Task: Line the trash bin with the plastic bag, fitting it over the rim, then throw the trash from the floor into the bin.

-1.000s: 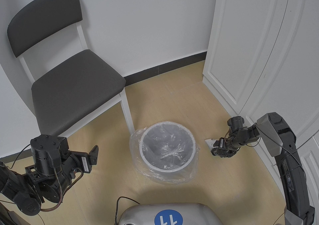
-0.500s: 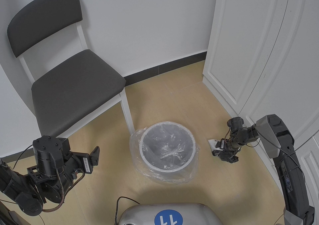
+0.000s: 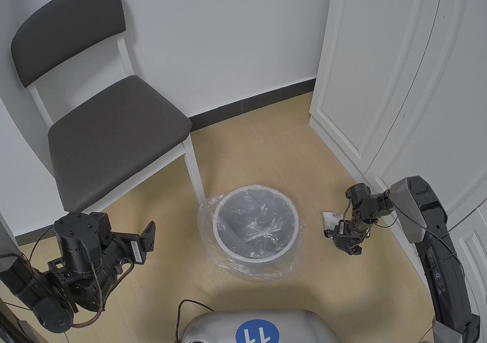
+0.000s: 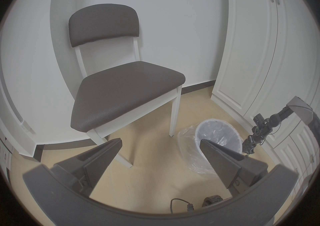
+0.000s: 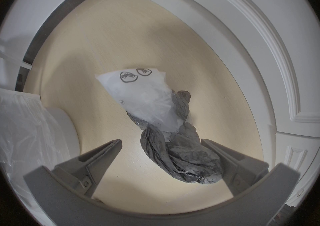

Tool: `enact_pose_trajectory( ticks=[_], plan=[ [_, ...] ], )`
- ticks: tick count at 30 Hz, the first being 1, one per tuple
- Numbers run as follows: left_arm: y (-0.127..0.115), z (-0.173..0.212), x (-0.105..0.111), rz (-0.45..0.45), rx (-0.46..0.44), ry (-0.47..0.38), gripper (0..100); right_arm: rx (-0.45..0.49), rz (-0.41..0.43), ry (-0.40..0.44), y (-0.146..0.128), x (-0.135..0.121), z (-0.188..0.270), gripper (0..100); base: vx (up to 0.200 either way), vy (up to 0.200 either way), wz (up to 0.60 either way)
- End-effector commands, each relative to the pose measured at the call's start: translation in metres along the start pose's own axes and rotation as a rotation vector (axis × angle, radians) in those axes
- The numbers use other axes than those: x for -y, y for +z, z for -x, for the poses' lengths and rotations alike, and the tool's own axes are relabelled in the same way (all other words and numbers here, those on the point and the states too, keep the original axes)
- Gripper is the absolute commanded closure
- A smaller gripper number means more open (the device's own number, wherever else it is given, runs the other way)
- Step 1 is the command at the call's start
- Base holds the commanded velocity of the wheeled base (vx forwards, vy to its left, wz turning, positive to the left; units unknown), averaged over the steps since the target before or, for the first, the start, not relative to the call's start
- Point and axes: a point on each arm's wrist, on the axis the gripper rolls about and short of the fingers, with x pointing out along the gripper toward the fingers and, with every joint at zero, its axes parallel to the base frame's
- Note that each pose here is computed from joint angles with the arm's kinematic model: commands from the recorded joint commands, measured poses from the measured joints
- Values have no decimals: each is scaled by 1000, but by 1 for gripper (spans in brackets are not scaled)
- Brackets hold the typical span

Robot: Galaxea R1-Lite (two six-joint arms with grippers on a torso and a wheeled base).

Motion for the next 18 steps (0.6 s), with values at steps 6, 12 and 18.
enact_pose_trajectory(
  ticks=[6, 12, 18],
  plan=[
    [-8, -3, 0, -20, -31, 6, 0, -7, 5, -6, -2, 0, -3, 100, 0, 0, 0],
    [-8, -3, 0, -20, -31, 7, 0, -8, 11, -15, -3, 0, -3, 100, 0, 0, 0],
    [-8, -3, 0, -19, -30, 7, 0, 10, 11, -40, -3, -6, -1, 100, 0, 0, 0]
  ],
)
